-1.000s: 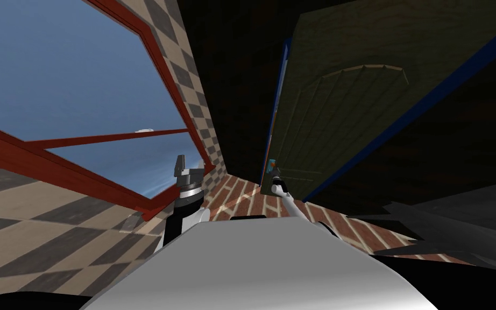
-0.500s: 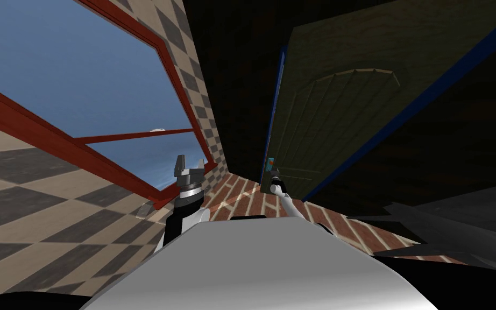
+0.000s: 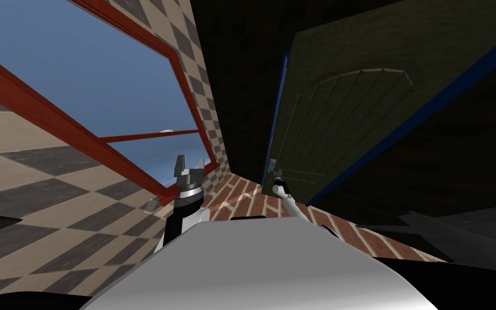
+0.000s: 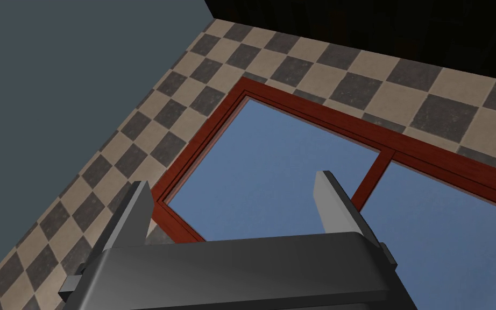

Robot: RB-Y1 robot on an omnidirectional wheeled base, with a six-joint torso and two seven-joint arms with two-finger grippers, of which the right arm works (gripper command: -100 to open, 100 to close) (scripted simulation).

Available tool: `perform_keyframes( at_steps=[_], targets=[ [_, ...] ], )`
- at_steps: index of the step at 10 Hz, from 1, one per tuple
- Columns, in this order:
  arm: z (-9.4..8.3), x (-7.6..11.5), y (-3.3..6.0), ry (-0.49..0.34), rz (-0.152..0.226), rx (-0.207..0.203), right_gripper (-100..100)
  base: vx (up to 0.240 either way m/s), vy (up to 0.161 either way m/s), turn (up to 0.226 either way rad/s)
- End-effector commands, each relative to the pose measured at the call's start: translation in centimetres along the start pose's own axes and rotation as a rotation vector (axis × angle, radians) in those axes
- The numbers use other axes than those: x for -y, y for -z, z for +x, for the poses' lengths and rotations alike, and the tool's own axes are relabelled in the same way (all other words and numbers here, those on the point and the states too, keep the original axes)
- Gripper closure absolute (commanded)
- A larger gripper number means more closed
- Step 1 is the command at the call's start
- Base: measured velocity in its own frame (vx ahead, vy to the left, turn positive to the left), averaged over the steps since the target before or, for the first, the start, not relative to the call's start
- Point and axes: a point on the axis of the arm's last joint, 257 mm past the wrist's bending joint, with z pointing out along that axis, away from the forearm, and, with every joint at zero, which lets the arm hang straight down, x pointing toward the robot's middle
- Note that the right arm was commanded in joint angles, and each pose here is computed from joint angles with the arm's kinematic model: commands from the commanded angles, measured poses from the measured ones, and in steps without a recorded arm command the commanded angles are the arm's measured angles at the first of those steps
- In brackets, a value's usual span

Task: Pull the door open

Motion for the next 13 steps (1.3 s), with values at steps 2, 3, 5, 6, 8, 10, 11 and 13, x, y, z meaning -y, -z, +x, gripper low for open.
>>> perform_keyframes(
  at_steps=[2,3,5,6,8,10,11,13],
  targets=[
    [-0.3,-4.4,-0.22,-0.003,-0.045,0.001,-100,0.203,0.019,0.169],
    [-0.3,-5.3,-0.23,-0.003,-0.053,0.001,-100,0.183,0.0,0.133],
    [-0.2,-7.8,-0.24,-0.004,-0.077,-0.001,-100,0.137,-0.004,0.092],
    [-0.2,-9.0,-0.22,-0.004,-0.088,-0.002,-100,0.135,-0.03,0.13],
    [-0.2,-8.2,-0.31,-0.002,-0.08,-0.001,100,0.025,-0.01,0.001],
    [-0.2,-8.2,-0.31,-0.002,-0.08,-0.001,100,-0.021,0.005,-0.002],
    [-0.2,-8.2,-0.31,-0.002,-0.08,-0.001,100,-0.009,0.002,0.002],
    [-0.2,-8.2,-0.31,-0.002,-0.08,-0.001,100,0.0,0.0,0.0]
  ],
)
